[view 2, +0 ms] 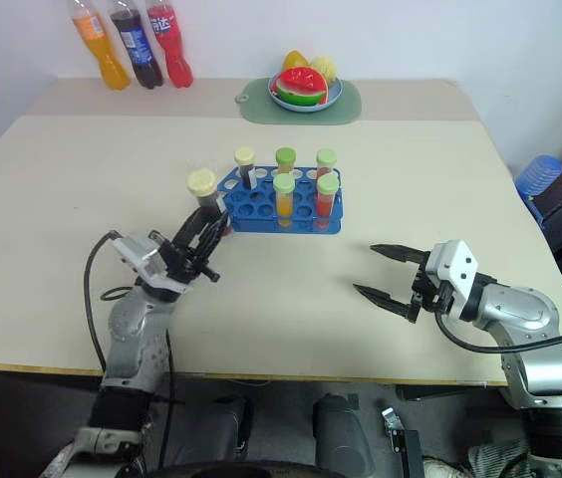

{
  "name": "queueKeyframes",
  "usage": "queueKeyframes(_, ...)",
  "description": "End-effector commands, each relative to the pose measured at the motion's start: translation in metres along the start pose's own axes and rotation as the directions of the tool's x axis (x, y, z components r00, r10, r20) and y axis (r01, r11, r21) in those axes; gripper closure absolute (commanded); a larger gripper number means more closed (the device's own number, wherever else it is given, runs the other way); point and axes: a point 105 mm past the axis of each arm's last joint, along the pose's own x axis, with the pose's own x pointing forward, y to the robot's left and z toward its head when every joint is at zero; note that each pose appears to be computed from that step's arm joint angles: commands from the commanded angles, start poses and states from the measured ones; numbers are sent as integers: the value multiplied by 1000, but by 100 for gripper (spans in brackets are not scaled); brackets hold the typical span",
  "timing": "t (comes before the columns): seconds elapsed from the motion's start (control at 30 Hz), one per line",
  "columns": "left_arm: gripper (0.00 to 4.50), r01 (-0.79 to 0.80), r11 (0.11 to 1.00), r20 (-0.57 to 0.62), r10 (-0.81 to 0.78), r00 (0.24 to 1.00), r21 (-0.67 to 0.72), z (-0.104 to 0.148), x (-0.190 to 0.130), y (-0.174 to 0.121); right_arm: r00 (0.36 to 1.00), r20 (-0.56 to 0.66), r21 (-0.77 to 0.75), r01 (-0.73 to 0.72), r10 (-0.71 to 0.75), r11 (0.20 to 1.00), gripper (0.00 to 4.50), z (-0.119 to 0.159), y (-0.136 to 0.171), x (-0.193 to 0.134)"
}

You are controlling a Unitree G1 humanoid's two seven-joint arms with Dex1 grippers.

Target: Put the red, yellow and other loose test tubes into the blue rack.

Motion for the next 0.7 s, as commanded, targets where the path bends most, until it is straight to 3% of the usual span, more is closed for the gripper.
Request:
queueKeyframes(0.03,373,-41,998,45,40,998,36,20,10,5,1000,24,-35,11,-10,999,68,11,-2,-3)
queueKeyframes(0.23,373,-80,996,38,79,996,29,28,32,36,1000,27,-32,16,-16,999,68,11,-1,-3)
queueKeyframes(0.7,373,9,994,-53,-3,999,111,-3,40,40,1000,26,-25,14,-13,1000,68,10,0,-2)
